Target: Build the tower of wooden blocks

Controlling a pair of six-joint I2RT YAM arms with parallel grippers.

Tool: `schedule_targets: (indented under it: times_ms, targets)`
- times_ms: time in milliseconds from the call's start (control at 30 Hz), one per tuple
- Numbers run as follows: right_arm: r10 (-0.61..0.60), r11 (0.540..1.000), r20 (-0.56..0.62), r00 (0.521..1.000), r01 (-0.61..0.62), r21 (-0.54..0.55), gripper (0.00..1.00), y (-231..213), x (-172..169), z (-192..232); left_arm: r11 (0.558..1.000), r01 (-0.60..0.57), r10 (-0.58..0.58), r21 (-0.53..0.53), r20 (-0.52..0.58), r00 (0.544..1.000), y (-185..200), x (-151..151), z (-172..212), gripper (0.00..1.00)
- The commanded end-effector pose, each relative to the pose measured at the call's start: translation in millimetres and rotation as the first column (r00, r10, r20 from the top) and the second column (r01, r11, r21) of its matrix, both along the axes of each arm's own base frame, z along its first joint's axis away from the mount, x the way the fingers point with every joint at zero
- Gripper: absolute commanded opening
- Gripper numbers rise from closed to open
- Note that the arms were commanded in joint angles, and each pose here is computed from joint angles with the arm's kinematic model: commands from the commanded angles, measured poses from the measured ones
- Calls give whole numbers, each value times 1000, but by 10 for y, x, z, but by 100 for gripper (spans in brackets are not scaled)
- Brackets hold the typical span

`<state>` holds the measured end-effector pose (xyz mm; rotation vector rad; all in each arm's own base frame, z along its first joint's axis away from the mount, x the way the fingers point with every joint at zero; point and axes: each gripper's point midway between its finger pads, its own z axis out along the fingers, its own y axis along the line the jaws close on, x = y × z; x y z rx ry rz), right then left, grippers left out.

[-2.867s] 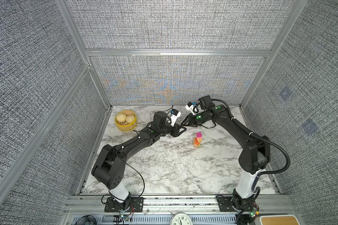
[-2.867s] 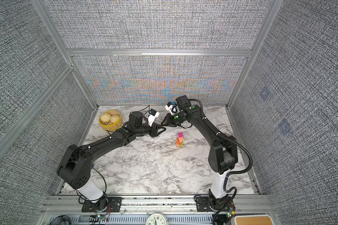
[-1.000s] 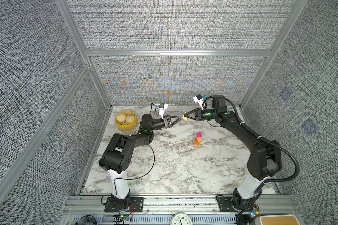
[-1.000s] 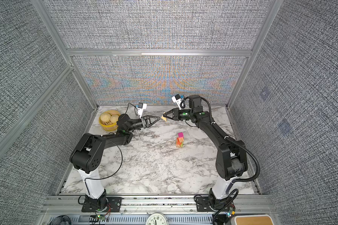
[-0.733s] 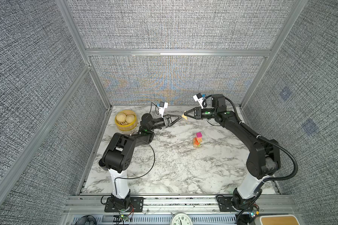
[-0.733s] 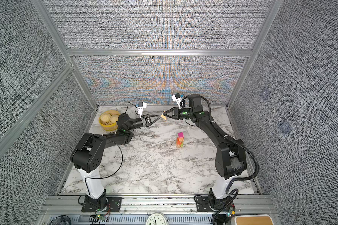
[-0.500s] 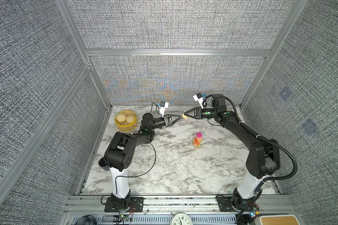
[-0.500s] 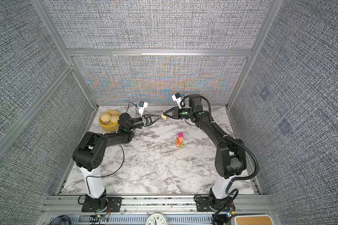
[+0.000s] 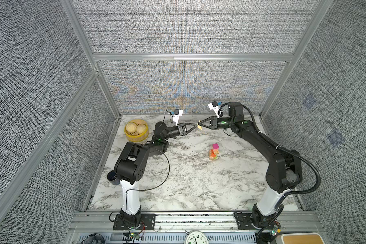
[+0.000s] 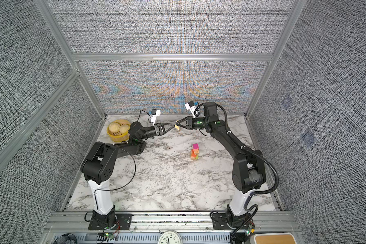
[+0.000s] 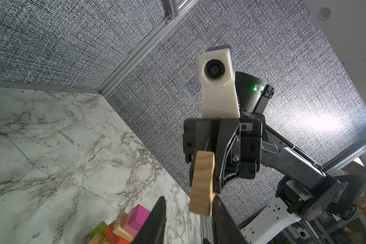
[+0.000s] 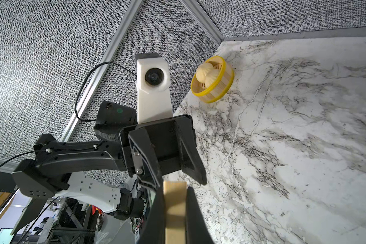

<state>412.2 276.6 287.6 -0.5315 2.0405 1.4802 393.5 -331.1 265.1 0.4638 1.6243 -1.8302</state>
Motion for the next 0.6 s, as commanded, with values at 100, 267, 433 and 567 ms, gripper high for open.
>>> schedule_targets:
  times_ms: [100,267,433,567]
  targets:
    - [21,1000,27,999,-21,15,0,46,-10,59,1000,20,-19,-16,38,999,-5,-44,84,33]
    - [16,1000,26,1000,-16,14,0,52,1,60,999,30,-29,-17,40,999,-5,-66,92,23]
    - [9,1000,24,1000,-9,14,0,53,30,55,999,41,-41,-13,40,998,-11,-92,81,13]
    - [1,1000,21,1000,-1,10,1,52,53,32,999,43,-42,-11,41,998,-14,-107,81,9]
